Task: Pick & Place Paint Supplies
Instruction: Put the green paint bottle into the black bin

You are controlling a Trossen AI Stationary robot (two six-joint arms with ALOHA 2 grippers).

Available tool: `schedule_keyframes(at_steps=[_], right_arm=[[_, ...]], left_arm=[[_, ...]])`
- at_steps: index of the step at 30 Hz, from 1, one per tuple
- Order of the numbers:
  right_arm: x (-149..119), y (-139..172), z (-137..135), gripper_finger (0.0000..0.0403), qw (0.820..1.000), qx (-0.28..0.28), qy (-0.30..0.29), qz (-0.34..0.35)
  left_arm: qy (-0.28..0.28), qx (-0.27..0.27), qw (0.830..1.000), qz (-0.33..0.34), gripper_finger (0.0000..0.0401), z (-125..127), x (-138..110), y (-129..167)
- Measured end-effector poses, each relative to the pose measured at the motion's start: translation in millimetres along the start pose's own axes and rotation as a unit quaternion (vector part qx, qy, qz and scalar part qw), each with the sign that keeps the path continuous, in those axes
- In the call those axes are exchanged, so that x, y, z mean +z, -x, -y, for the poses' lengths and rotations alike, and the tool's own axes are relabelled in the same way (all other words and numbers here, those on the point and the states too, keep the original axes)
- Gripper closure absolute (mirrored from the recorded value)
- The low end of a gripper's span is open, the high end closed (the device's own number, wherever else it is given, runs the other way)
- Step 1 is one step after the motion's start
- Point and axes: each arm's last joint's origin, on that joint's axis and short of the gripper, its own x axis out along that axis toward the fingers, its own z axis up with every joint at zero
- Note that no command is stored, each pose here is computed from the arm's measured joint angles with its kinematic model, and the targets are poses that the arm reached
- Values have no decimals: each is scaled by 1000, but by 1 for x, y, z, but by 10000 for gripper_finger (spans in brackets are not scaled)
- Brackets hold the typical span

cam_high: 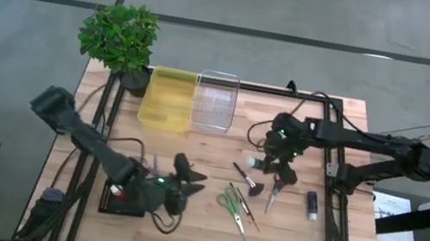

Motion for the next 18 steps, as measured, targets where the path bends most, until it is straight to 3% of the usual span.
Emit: schedule_keyframes(at_steps=[6, 9, 18], right_arm=[[10, -7, -37, 265, 998, 41, 32, 24], [11, -14, -50, 265, 998, 48, 48, 18], [15, -20, -64, 264, 996, 55, 63, 28]], left_arm=[[9, 14, 1000, -17, 221, -3, 16, -40], [-7, -8, 1000, -12, 200, -5, 25, -53], [7, -57, 997, 50, 143, -14, 40, -67]])
